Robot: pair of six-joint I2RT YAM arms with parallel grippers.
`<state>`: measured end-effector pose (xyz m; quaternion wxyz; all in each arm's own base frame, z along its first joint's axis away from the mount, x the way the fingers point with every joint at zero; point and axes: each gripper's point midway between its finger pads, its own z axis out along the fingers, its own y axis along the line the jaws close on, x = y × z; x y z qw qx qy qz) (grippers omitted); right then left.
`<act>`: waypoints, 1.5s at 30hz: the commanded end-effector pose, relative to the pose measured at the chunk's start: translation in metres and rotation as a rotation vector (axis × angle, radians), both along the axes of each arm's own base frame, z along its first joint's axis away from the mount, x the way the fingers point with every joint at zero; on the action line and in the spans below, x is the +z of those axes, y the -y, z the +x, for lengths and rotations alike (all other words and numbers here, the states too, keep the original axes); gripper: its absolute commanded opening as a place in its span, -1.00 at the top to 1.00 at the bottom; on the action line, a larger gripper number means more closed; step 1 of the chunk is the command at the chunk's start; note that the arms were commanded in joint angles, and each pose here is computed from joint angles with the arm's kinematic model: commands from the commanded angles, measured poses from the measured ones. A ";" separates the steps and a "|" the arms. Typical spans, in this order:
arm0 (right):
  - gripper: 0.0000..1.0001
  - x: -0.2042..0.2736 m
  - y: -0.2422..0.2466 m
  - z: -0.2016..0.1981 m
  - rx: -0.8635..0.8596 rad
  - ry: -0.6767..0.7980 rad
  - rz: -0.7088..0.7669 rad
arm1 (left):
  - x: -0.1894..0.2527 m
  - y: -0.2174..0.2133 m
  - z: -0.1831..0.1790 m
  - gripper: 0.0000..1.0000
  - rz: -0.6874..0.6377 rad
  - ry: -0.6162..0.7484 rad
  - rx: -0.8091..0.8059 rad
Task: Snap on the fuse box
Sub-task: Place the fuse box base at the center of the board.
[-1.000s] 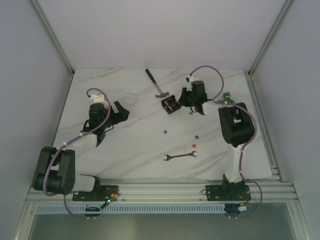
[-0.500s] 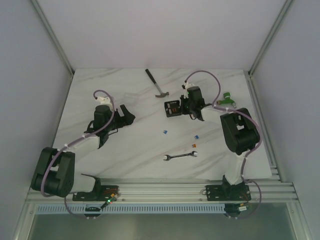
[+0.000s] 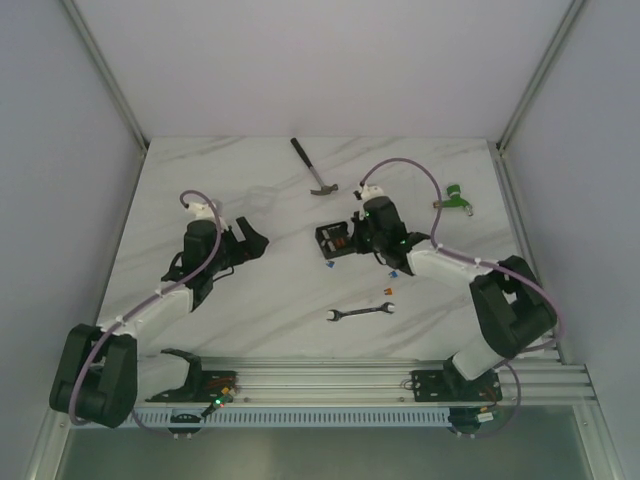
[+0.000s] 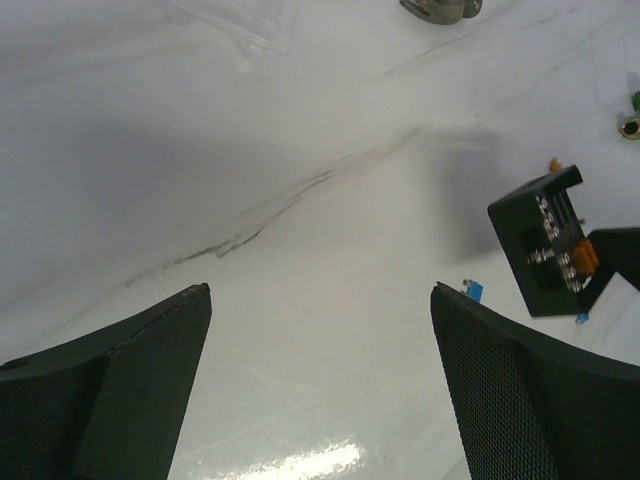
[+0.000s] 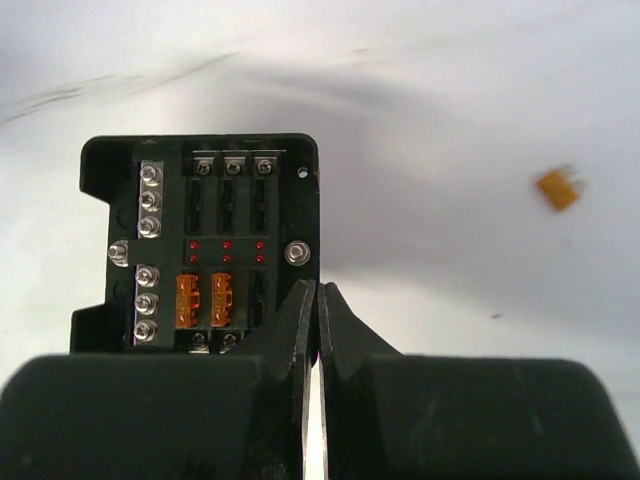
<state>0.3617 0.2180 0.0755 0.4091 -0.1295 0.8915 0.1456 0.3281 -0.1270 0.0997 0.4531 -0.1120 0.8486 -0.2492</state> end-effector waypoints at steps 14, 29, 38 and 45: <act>1.00 -0.009 -0.102 -0.090 0.040 0.030 0.036 | 0.007 -0.004 -0.023 -1.00 -0.058 -0.006 0.057; 0.35 0.007 -0.102 -0.099 0.029 -0.024 0.011 | -0.009 0.013 -0.029 -1.00 -0.072 -0.073 -0.004; 0.29 0.023 -0.063 -0.078 0.023 -0.120 -0.048 | -0.006 0.007 -0.039 -1.00 -0.116 -0.077 0.081; 0.32 -0.010 -0.042 -0.085 0.034 -0.125 -0.133 | -0.014 -0.006 -0.055 -1.00 -0.093 -0.059 0.111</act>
